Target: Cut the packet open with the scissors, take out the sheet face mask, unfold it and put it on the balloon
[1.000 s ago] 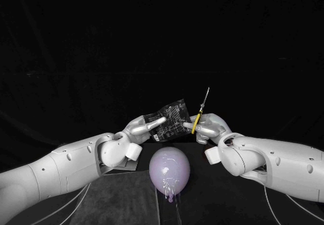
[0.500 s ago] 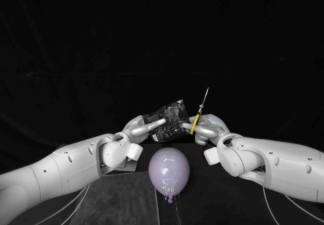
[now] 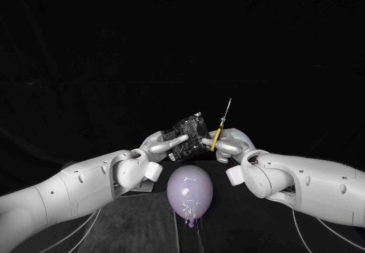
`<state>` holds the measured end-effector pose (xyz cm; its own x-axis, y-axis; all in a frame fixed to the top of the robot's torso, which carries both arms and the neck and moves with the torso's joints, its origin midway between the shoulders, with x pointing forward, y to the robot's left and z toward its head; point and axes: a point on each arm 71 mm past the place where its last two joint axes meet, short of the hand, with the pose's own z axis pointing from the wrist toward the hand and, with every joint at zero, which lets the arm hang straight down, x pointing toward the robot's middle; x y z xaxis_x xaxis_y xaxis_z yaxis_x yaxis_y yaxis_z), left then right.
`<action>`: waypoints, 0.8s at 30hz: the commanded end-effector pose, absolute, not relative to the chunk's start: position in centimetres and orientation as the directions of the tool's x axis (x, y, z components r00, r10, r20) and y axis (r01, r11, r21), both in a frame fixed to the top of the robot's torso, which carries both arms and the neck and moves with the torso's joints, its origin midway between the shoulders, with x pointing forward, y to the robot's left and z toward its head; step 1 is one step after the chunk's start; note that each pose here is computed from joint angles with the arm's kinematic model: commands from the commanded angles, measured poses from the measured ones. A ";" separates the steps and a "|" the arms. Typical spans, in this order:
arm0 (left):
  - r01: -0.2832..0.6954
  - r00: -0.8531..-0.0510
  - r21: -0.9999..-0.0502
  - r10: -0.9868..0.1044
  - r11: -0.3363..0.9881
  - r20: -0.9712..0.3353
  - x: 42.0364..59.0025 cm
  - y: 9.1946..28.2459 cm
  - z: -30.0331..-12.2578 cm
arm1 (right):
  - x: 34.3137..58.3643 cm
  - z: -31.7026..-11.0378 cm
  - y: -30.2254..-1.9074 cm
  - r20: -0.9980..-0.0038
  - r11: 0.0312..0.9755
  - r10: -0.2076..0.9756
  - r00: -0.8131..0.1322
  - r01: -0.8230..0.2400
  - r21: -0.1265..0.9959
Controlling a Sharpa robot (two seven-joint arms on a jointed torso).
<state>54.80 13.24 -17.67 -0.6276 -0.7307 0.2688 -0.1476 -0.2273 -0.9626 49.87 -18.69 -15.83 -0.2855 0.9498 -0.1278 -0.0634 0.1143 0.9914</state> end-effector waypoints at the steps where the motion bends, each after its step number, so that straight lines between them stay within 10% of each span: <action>1: -0.166 -0.646 -0.964 -0.716 -0.206 0.264 54.5 12.5 -17.7 | 49.8 -15.7 -18.2 -0.120 0.101 0.942 -0.315 -0.075 0.992; 24: -0.135 -0.567 -0.973 -0.790 -0.189 0.232 55.0 13.4 -17.8 | 49.9 -15.7 -18.5 -0.110 0.089 0.940 -0.324 -0.078 0.993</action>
